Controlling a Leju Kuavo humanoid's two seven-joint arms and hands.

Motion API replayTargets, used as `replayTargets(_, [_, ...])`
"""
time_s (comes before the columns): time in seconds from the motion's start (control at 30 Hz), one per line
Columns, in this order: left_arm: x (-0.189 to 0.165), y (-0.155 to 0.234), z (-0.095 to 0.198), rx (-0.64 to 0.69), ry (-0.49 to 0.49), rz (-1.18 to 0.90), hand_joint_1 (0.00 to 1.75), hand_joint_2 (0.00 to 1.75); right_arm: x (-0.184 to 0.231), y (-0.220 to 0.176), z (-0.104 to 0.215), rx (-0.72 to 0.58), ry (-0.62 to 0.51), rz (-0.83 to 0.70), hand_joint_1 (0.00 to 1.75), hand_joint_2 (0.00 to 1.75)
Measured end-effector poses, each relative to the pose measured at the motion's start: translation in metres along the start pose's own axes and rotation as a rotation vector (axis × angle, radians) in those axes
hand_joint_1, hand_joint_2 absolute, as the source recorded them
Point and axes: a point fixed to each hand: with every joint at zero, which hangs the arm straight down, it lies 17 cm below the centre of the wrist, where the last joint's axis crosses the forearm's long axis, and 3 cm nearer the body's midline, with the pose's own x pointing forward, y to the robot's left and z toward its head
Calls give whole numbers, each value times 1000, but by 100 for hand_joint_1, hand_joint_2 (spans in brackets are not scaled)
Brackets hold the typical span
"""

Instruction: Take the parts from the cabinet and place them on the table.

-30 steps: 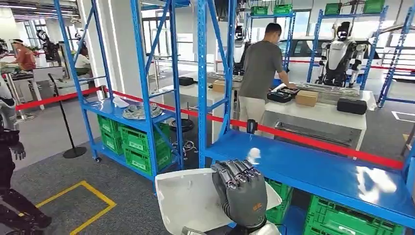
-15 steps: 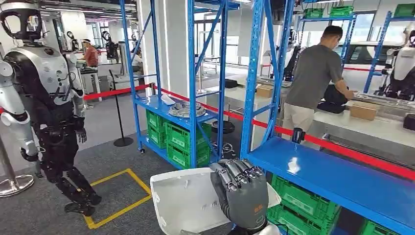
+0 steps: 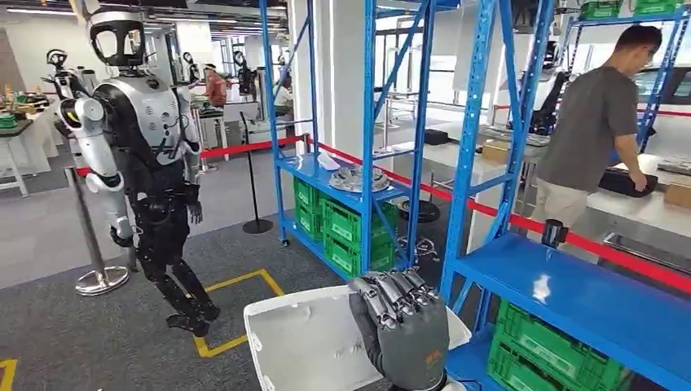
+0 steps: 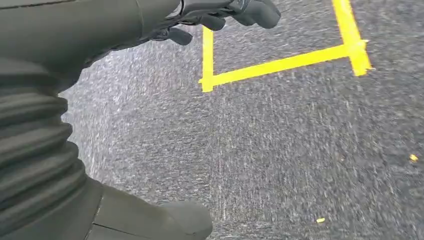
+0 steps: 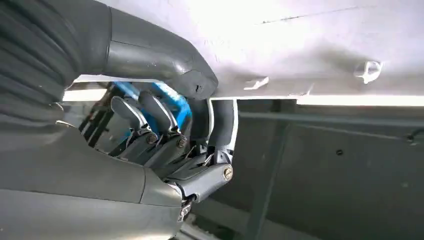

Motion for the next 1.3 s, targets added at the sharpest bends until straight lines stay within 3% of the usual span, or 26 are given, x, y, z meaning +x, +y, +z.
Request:
replayTargets(0.37, [3, 0, 0, 0, -14, 5, 0, 175, 7, 12, 16, 33, -5, -8, 157, 175])
replayTargets(1.3, [7, -1, -1, -10, -29, 2, 0, 175, 13, 10, 12, 39, -25, 2, 157, 175])
